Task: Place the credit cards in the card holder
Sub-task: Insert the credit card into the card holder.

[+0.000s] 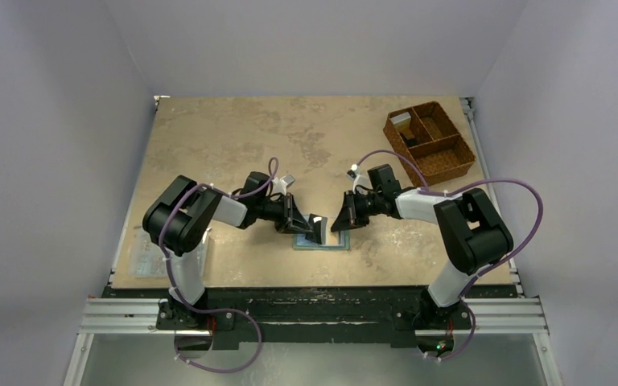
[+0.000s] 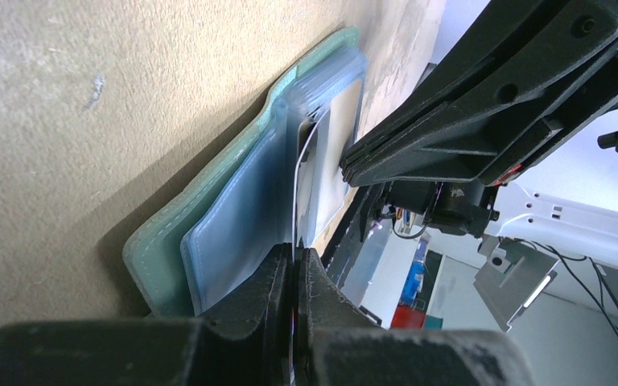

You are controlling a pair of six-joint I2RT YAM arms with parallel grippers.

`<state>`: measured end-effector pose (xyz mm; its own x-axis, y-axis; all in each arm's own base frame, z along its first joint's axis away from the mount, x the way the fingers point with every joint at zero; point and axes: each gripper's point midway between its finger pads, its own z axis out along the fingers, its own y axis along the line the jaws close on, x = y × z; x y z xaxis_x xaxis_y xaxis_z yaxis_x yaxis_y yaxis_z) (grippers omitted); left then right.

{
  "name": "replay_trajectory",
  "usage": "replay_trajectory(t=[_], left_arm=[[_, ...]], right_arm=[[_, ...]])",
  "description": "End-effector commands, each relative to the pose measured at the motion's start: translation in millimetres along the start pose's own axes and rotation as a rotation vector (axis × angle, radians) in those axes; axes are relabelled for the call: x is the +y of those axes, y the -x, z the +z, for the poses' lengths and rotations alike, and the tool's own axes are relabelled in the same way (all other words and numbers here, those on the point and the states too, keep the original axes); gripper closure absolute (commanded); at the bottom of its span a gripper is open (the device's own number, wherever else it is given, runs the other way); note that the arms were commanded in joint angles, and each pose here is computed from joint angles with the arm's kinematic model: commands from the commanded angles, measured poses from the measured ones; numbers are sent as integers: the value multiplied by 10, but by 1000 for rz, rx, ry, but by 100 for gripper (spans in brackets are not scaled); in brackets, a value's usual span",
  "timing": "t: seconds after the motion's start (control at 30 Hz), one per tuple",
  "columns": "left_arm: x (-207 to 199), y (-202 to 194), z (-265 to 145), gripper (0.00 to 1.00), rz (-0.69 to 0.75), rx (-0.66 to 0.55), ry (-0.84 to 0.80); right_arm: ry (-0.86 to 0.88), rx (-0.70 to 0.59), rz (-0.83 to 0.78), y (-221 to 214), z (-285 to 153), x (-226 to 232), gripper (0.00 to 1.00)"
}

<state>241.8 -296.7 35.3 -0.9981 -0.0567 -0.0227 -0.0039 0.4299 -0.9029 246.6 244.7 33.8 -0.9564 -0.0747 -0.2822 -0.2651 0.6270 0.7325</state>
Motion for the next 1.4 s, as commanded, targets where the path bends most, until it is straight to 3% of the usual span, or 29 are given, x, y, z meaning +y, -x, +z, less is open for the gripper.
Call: replay_trajectory(t=[0.0, 1.0, 1.37], left_arm=[[-72, 94, 66, 100, 41, -82, -8], [8, 333, -14, 100, 229, -25, 140], [-66, 336, -4, 100, 257, 12, 116]], right_arm=[[-117, 20, -1, -114, 48, -314, 100], [-105, 31, -2, -148, 49, -307, 100], [-103, 37, 0, -184, 64, -328, 100]])
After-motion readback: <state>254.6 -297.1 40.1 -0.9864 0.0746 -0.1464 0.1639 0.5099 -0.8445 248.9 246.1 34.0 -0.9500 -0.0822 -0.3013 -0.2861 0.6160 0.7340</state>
